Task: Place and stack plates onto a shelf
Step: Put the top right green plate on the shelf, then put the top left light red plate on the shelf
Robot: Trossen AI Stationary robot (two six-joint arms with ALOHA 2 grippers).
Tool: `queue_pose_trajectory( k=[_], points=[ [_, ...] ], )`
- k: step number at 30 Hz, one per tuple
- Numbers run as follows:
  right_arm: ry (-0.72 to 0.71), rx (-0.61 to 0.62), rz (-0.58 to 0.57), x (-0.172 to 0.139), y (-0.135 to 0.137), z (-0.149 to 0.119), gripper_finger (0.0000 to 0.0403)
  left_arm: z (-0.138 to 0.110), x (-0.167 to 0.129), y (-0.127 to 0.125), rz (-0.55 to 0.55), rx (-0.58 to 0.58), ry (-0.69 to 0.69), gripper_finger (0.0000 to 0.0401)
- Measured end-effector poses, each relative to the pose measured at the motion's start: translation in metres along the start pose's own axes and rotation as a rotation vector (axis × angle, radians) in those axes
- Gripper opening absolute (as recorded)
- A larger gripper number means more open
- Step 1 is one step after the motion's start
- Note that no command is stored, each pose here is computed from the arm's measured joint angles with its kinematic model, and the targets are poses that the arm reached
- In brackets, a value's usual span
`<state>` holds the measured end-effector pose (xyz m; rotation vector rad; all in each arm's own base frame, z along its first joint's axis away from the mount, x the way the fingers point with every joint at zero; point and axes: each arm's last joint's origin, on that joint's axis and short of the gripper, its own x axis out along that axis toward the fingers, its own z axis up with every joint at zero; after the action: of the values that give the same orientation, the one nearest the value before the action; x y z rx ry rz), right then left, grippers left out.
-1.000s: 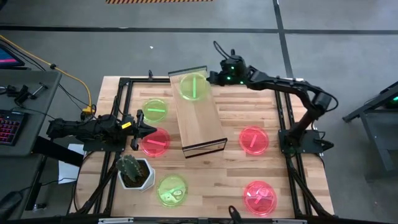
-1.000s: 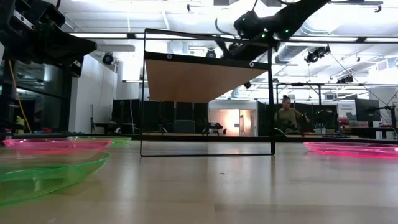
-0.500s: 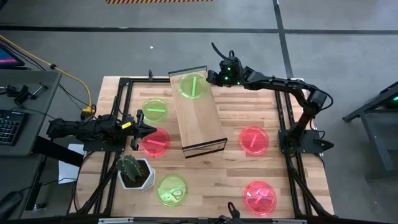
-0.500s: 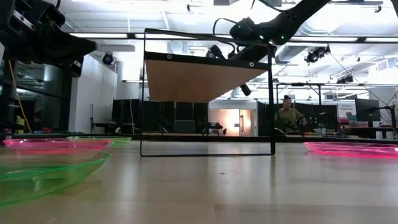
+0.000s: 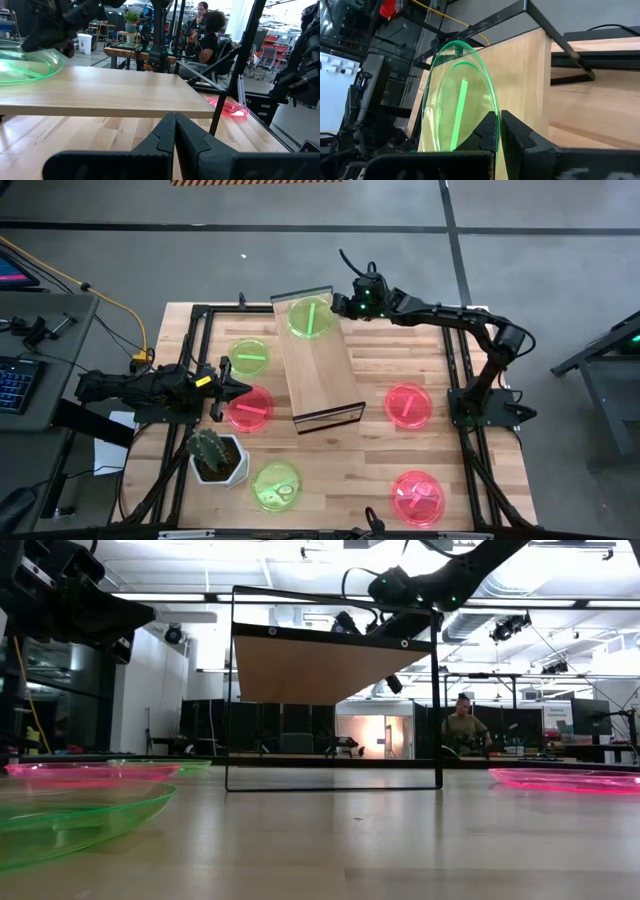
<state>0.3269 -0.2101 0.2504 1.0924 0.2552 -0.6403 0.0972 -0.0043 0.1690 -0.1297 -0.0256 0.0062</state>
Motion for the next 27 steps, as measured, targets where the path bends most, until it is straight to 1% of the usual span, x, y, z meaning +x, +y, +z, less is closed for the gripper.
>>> queue_pose_trajectory(
  k=[7,13,16,22,27],
  points=[
    [0.001,-0.005,0.002,0.0001,0.0003,-0.0003,0.0001,0.0,0.0,0.0,0.0,0.0,0.0,0.0001],
    [0.002,-0.026,0.029,0.0004,0.0038,-0.0017,0.0004,0.0,0.0,0.0,0.0,0.0,0.0,0.0001],
    [0.0,-0.03,0.038,0.0005,0.0052,-0.0023,0.0026,0.0001,0.0,0.0,0.0,0.0,0.0,0.0001],
    [-0.003,-0.044,0.022,0.0006,0.0039,-0.0026,0.0095,0.0001,0.0,0.0,0.0,0.0,0.0,0.0001],
    [-0.014,-0.058,0.074,0.0004,0.008,-0.0004,0.0129,0.0,0.0,0.0,0.0,0.0,0.0,0.0001]
  ],
)
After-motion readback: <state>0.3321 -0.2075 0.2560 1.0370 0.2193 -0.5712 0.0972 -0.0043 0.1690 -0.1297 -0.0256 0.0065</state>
